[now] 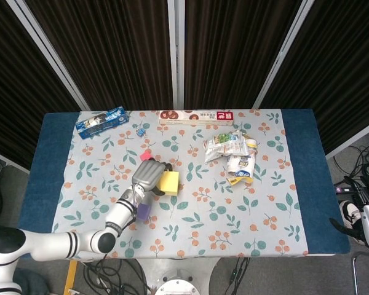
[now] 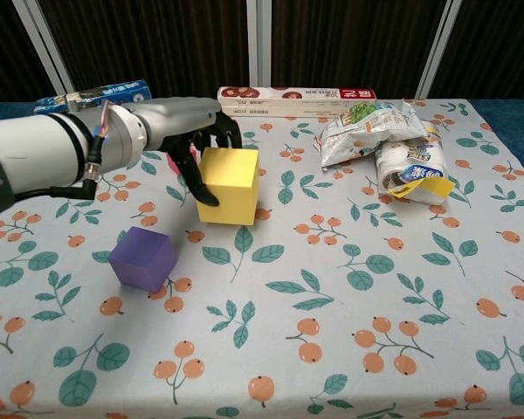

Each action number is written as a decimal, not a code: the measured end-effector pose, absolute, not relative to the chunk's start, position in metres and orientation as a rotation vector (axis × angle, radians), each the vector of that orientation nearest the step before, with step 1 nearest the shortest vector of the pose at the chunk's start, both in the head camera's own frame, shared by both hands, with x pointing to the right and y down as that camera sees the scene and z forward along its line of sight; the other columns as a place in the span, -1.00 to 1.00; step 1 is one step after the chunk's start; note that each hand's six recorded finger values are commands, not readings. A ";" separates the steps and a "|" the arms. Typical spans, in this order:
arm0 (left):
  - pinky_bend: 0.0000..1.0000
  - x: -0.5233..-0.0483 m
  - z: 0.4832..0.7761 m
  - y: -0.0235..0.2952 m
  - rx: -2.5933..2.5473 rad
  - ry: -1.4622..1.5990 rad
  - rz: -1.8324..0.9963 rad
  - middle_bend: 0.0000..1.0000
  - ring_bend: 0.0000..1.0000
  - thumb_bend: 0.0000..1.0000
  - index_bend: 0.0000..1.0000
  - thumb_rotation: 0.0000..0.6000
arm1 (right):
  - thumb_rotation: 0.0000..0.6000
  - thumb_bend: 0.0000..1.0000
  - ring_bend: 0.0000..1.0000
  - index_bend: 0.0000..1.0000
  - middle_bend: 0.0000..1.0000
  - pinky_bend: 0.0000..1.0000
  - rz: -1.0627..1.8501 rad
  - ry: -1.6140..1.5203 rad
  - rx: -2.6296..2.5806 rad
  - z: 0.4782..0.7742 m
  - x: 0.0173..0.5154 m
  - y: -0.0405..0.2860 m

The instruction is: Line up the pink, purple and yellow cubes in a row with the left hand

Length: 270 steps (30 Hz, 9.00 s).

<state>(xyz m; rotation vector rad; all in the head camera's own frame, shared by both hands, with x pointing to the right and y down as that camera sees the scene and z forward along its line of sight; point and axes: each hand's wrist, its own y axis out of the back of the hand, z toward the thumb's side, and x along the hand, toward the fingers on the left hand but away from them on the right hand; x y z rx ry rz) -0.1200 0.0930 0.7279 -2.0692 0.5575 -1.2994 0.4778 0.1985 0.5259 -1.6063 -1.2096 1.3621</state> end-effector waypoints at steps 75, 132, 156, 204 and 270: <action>-0.37 -0.212 0.714 0.166 -1.948 0.492 -1.275 0.25 0.07 -0.56 0.15 1.00 | 1.00 -0.95 -0.98 -0.81 -0.66 -0.77 1.326 -1.206 -1.627 0.525 0.471 0.198; -0.37 -0.145 0.753 0.084 -2.073 0.514 -1.396 0.08 0.05 -0.59 -0.06 1.00 | 1.00 -0.95 -0.98 -0.81 -0.66 -0.77 1.364 -1.198 -1.614 0.526 0.476 0.197; -0.39 -0.176 0.727 0.080 -1.973 0.533 -1.379 -0.31 -0.13 -0.62 -0.46 1.00 | 1.00 -0.95 -0.98 -0.81 -0.66 -0.77 1.342 -1.201 -1.618 0.524 0.474 0.197; -0.40 -0.194 0.756 0.048 -1.888 0.741 -1.495 -0.47 -0.39 -0.78 -0.40 1.00 | 1.00 -0.95 -0.98 -0.81 -0.66 -0.77 1.351 -1.207 -1.612 0.524 0.478 0.198; -0.38 -0.184 0.804 0.014 -1.840 0.807 -1.718 -0.42 -0.40 -0.57 0.03 1.00 | 1.00 -0.95 -0.98 -0.81 -0.66 -0.77 1.383 -1.211 -1.594 0.523 0.484 0.198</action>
